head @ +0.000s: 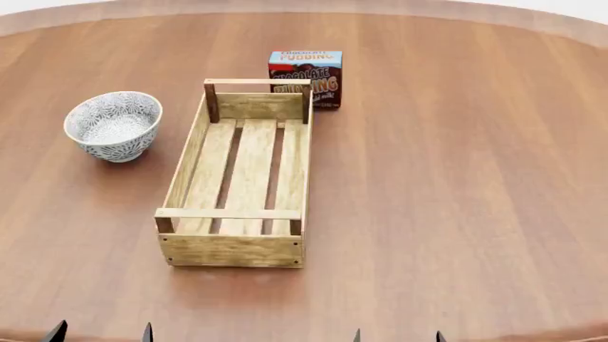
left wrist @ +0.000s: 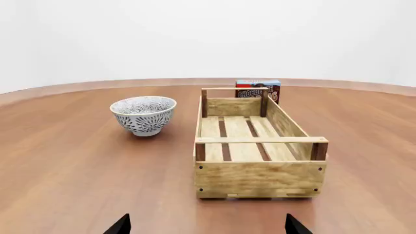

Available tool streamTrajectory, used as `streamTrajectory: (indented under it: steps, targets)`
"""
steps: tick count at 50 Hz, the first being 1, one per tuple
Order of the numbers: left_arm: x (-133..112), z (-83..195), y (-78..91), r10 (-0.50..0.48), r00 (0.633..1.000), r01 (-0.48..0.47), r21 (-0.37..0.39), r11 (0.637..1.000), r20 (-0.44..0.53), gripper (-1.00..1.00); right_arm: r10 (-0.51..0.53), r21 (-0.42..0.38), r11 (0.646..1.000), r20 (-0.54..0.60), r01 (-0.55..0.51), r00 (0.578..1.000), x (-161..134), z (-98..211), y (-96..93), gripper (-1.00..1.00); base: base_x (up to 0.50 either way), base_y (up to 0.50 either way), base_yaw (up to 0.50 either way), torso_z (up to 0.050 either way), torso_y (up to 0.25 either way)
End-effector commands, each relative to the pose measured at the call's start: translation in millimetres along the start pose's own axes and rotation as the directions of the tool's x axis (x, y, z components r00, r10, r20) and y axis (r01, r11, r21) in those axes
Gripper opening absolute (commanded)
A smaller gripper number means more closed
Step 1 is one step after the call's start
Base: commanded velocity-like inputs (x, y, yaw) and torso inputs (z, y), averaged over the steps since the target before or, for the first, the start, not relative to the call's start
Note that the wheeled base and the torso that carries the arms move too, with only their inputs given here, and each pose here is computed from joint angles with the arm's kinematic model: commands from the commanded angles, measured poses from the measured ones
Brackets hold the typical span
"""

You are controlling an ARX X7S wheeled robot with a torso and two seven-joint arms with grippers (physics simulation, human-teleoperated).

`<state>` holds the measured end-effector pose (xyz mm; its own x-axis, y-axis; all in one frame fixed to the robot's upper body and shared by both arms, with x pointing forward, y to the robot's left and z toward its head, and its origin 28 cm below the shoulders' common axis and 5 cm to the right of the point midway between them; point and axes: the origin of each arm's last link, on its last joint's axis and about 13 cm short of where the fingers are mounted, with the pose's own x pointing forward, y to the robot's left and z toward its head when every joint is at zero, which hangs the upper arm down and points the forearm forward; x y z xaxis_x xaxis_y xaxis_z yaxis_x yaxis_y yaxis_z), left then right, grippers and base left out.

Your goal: Pick up the bowl on the left and put it in the tray.

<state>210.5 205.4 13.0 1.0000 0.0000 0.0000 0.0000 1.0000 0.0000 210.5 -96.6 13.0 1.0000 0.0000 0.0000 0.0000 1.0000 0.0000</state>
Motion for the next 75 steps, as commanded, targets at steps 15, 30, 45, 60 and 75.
streamTrajectory:
  steps: [15, 30, 45, 60, 75]
  targets:
    - [-1.0, -1.2, -0.5, -0.006, 1.000, 0.006, 0.003, 1.000, -0.006, 1.00, 0.005, 0.004, 1.000, 0.005, -0.005, 1.000, -0.7, -1.0, 0.3, 1.00, 0.00, 0.00, 0.00, 0.000, 0.000]
    - [-0.8, -0.9, -0.3, 0.000, 1.000, 0.000, 0.008, 1.000, -0.001, 1.00, 0.023, -0.007, 1.000, 0.015, -0.023, 1.000, -1.4, -0.3, 1.4, 1.00, 0.00, 0.09, 0.00, 0.000, 0.000]
    - [-0.7, -1.2, -0.7, -0.005, 1.000, 0.005, 0.009, 1.000, -0.005, 1.00, 0.027, -0.011, 1.000, 0.011, -0.027, 1.000, -1.6, -0.7, 1.6, 1.00, 0.00, 0.50, 0.00, 0.000, 0.000]
    - [0.1, -0.5, -0.5, -0.003, 1.000, 0.003, 0.011, 1.000, -0.005, 1.00, 0.024, -0.014, 1.000, 0.011, -0.024, 1.000, -0.7, 0.1, 1.1, 1.00, 0.00, 0.50, 0.00, 0.000, 0.000]
    - [1.0, 1.3, -0.5, -0.002, 1.000, 0.002, 0.013, 1.000, -0.002, 1.00, 0.023, -0.016, 1.000, 0.016, -0.023, 1.000, -0.1, 1.9, 1.0, 1.00, 0.00, 0.50, 0.00, 0.000, 0.000]
